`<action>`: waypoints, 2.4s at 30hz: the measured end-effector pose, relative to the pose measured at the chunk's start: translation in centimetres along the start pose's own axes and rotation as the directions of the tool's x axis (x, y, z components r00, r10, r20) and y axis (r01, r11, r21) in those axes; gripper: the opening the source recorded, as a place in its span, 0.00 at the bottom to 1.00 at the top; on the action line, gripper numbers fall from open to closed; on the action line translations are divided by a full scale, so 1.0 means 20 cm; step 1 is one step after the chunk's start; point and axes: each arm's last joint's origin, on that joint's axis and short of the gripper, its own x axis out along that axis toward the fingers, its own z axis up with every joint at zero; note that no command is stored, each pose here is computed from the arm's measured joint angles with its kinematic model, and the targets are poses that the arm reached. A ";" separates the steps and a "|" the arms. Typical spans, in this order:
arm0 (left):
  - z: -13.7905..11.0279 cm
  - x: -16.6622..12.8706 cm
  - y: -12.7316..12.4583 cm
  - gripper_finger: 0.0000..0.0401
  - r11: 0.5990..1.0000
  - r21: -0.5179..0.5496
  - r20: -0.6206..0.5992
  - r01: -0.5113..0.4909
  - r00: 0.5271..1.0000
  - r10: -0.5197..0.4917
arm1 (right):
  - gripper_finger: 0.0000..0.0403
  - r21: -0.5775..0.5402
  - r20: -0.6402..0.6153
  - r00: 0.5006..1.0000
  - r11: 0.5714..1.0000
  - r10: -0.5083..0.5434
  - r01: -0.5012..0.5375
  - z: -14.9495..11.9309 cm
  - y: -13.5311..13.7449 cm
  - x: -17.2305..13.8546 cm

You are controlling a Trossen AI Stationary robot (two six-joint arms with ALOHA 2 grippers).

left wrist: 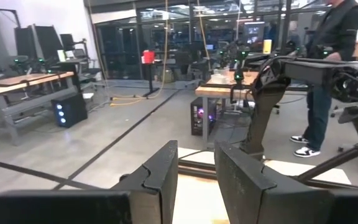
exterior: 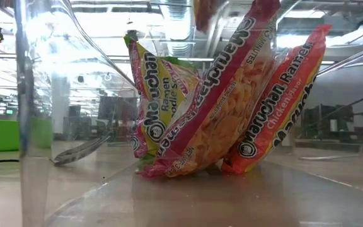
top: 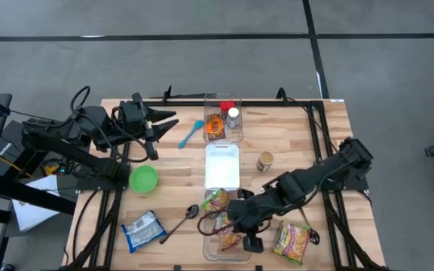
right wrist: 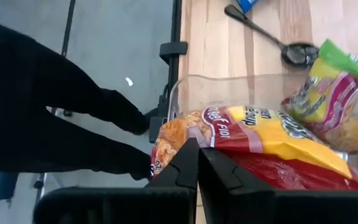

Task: Pick & Place Food Item
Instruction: Put the red noodle pack into the bottom transparent bin, then put the green noodle pack into the bottom transparent bin

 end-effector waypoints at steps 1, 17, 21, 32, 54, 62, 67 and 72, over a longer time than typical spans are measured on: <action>0.00 0.00 0.00 0.25 1.000 0.000 0.001 0.005 1.000 -0.005 | 0.00 0.009 -0.003 1.000 1.000 -0.003 0.003 0.00 0.00 0.00; 0.00 0.00 0.00 0.25 1.000 -0.004 0.007 0.008 1.000 -0.008 | 0.00 0.010 -0.052 0.998 1.000 0.030 -0.029 0.05 -0.08 0.25; 0.00 0.00 0.00 0.25 1.000 -0.003 0.005 0.008 1.000 -0.008 | 0.00 -0.003 -0.070 0.997 0.999 0.038 -0.038 0.06 -0.10 0.31; 0.00 0.00 0.00 0.25 1.000 0.001 -0.001 0.009 1.000 -0.009 | 0.00 -0.016 -0.104 0.994 1.000 0.009 -0.011 0.08 -0.20 0.38; -0.01 0.00 0.00 0.25 1.000 -0.026 -0.023 0.010 1.000 -0.010 | 0.14 0.006 -0.119 0.992 0.999 0.050 -0.049 0.11 -0.28 0.55; -0.01 -0.01 -0.01 0.25 0.999 -0.029 -0.023 0.022 0.999 -0.022 | 0.39 0.049 -0.121 0.993 0.999 0.007 -0.001 0.14 -0.38 0.51; -0.02 -0.01 -0.01 0.25 0.999 -0.015 -0.037 0.028 0.999 -0.029 | 0.46 0.070 -0.052 0.998 0.997 0.029 -0.025 0.18 -0.35 0.31; -0.02 -0.01 -0.01 0.25 1.000 -0.009 -0.044 0.029 0.999 -0.029 | 0.46 0.093 0.056 0.998 0.996 -0.019 0.014 0.18 -0.27 0.06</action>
